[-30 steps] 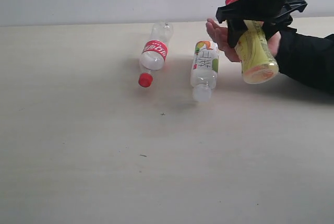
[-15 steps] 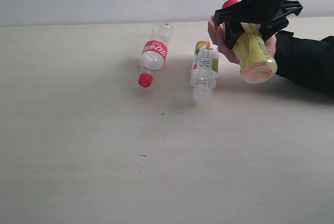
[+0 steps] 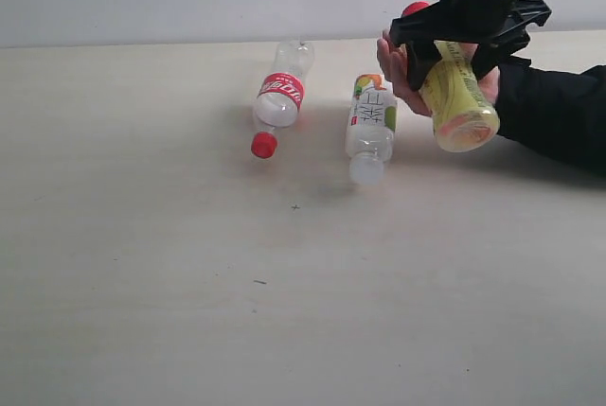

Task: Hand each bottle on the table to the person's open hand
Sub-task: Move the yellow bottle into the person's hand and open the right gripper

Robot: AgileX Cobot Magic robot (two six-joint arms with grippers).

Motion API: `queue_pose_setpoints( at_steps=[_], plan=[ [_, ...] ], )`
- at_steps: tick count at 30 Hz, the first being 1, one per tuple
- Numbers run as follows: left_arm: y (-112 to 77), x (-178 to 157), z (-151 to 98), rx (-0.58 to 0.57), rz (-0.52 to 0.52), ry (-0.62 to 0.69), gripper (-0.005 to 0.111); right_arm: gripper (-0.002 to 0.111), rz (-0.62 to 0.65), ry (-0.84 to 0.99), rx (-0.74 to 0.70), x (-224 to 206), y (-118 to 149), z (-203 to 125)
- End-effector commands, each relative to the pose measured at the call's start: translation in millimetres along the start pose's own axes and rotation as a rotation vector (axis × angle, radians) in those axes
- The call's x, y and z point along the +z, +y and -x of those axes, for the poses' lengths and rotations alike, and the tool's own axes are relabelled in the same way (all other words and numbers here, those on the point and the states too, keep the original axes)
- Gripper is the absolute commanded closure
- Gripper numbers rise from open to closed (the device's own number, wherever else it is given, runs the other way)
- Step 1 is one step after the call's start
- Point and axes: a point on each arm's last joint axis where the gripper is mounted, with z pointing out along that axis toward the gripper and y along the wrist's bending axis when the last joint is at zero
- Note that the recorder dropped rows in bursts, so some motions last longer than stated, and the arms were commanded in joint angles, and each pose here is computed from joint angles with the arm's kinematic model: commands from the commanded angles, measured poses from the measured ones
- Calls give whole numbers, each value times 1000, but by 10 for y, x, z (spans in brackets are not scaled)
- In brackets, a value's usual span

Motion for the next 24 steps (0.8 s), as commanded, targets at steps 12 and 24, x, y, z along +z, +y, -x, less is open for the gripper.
queue_pose_setpoints(
  at_steps=[12, 24],
  plan=[
    [0, -3, -3, -7, -2, -8, 107, 82, 44, -261, -29, -1404, 68, -405],
    [0, -3, -3, -7, -2, -8, 107, 108, 94, -941, -215, -1713, 119, -2565]
  ],
)
